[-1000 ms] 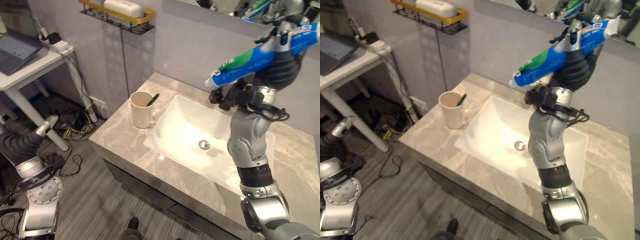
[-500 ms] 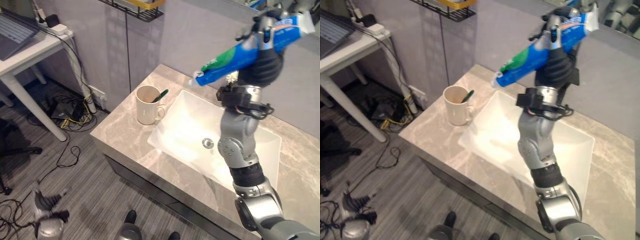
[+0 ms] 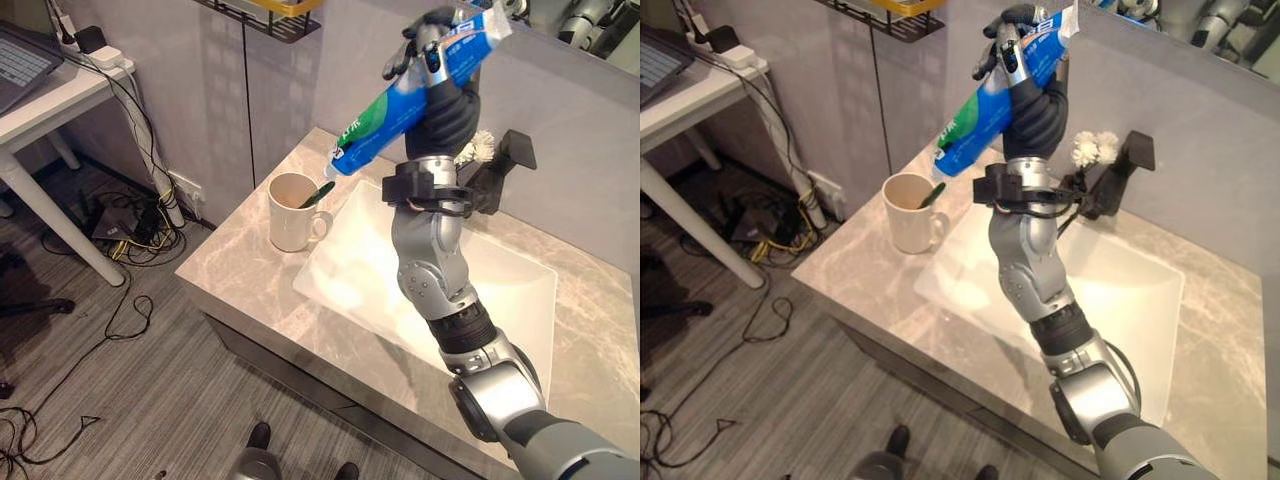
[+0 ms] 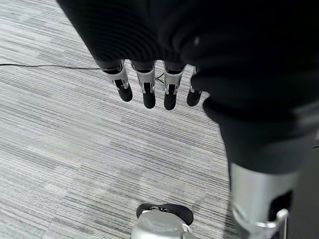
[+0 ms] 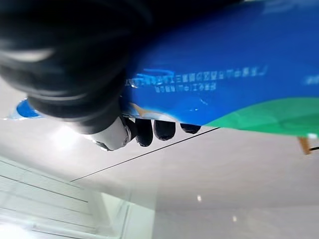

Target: Put brush and paste in cup on sink, flatten towel.

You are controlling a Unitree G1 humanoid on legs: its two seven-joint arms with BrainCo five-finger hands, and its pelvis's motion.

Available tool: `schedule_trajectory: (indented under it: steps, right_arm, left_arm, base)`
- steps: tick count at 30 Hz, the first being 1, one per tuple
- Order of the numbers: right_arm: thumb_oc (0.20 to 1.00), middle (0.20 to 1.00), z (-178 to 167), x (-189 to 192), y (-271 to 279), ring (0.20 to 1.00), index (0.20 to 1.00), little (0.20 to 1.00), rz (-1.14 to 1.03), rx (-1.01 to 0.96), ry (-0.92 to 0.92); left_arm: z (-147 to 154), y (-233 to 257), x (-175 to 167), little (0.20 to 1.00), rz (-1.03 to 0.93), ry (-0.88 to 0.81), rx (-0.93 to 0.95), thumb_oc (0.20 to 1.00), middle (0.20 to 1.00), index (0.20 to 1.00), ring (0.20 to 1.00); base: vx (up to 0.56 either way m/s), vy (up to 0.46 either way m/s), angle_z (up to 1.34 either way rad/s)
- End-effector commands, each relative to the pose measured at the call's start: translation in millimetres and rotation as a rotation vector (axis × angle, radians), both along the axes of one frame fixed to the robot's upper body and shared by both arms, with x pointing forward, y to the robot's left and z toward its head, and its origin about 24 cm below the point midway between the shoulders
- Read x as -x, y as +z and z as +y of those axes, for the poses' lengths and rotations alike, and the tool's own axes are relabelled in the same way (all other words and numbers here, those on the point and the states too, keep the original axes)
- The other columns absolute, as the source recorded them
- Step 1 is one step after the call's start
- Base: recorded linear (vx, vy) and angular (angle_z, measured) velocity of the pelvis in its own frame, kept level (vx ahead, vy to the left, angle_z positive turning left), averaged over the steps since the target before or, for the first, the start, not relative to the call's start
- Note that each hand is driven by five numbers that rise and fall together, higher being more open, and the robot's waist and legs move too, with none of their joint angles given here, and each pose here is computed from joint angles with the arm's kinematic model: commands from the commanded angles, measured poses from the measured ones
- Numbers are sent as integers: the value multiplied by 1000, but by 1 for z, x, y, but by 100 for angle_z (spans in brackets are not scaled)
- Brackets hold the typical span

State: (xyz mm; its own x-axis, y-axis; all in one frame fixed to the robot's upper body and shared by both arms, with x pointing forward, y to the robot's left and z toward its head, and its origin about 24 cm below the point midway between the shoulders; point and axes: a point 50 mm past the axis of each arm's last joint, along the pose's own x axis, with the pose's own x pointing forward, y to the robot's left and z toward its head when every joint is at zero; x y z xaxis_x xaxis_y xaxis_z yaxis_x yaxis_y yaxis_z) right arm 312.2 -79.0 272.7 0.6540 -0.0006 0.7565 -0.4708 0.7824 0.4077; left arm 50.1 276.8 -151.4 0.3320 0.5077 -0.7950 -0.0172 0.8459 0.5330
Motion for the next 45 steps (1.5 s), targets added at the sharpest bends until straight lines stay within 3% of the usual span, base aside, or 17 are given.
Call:
schedule_trajectory:
  steps: [1,8,26,33,45]
  right_arm:
    - [200,200,5,3,28,200,200,200,-136,92,-17]
    - [200,200,9,-14,8,200,200,200,-29,158,-44]
    - [200,200,26,-10,24,200,200,200,-94,226,-63]
    - [200,200,21,-23,23,200,200,200,-82,345,-231]
    - [200,200,23,-33,11,200,200,200,-36,439,-308]
  left_arm:
    - [6,0,6,1000,51,-46,-25,1000,1000,1000,1000]
    - [10,4,-6,1000,2,-29,-50,1000,1000,1000,1000]
    - [0,-1,-3,1000,50,-117,-19,1000,1000,1000,1000]
    - [3,2,-12,1000,22,-139,-35,1000,1000,1000,1000]
    - [1,4,-26,1000,-16,-167,-46,1000,1000,1000,1000]
  base:
    - [0,0,0]
    - [6,9,4]
    - [-2,2,3]
    - [-16,2,10]
    - [-12,4,5]
